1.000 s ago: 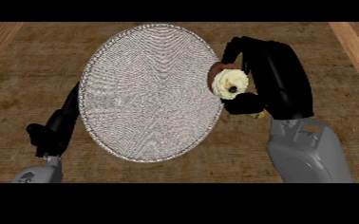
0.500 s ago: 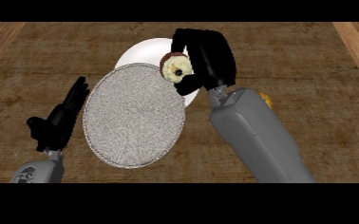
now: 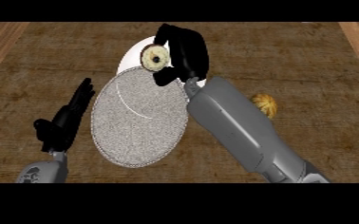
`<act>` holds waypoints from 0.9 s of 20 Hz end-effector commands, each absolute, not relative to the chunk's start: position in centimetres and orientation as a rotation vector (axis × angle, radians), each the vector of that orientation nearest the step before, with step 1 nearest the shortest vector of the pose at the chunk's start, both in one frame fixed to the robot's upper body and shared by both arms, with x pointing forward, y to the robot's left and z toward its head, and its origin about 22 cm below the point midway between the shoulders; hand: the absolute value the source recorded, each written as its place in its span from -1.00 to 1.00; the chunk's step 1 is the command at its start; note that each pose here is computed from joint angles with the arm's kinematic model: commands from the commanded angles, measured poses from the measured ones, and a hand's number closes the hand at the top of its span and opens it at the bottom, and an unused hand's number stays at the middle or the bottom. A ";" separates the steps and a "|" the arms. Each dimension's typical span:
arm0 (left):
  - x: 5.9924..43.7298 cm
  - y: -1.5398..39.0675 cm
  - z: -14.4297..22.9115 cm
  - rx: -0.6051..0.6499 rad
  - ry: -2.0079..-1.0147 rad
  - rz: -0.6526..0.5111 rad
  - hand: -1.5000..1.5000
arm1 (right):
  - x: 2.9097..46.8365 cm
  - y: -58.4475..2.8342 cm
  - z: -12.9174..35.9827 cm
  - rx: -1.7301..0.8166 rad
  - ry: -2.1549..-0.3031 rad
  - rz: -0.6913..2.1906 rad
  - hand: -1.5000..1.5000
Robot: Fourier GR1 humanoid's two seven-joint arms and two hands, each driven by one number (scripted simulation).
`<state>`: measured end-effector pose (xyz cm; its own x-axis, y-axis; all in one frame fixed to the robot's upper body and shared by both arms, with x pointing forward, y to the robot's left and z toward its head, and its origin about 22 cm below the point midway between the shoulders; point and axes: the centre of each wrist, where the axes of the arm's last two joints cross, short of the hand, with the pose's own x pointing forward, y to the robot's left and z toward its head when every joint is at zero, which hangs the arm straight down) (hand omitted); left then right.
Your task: Pick the cupcake from the placemat and place it in the plate
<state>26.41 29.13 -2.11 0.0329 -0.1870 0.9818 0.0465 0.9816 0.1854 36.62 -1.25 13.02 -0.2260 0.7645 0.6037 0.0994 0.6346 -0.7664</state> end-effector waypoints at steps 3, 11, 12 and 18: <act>26.2 29.0 -2.9 0.100 -1.534 -0.188 0.00 | 38.0 -0.4 10.5 -0.761 -1.597 0.618 -1.00; 27.4 27.5 -1.9 0.097 -1.553 -0.188 0.00 | 38.3 -0.7 10.3 -0.611 -1.669 0.356 -1.00; 26.2 29.3 -1.9 0.113 -1.536 -0.188 0.00 | 38.2 -1.7 9.9 -0.583 -1.685 0.271 -1.00; 26.4 30.1 -2.2 0.139 -1.547 -0.145 0.00 | 38.3 -4.4 10.0 -0.394 -1.725 0.036 -1.00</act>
